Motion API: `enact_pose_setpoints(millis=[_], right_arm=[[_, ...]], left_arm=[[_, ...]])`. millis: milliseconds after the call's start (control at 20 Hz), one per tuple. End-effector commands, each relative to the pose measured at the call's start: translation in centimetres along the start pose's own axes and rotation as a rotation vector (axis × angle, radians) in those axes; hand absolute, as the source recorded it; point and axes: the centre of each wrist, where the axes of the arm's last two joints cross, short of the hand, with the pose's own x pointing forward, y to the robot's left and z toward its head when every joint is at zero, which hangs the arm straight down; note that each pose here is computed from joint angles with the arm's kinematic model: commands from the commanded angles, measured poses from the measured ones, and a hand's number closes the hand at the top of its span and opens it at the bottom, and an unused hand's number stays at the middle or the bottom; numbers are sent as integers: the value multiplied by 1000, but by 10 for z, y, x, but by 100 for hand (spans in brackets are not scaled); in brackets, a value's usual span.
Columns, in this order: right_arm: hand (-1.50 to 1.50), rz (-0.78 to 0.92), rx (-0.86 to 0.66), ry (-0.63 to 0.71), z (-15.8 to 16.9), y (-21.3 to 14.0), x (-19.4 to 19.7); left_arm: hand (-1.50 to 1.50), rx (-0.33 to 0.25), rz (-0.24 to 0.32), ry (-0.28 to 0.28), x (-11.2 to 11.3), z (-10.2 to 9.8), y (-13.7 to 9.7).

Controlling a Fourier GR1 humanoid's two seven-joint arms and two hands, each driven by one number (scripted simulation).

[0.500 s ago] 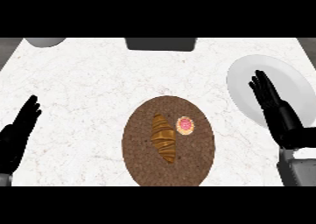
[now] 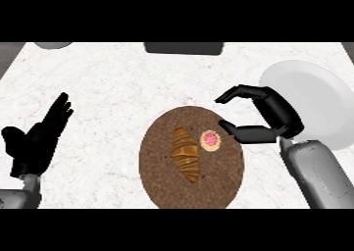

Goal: Pick the croissant from the placemat and place it in the plate

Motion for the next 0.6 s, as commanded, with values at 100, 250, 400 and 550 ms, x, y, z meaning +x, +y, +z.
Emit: enact_pose_setpoints(millis=[100,250,400,550], right_arm=[[-150,-188,62,-65,-3,31,-68],[-150,-78,245,-60,7,14,-76],[-150,55,302,-75,-2,-3,-71],[-150,137,378,-36,-13,4,-73]], left_arm=[[0,-38,48,26,-10,-12,-18],[0,-29,56,21,-9,-21,-8],[0,-13,61,30,-3,-22,-16],[0,-23,45,26,2,-32,-10]])
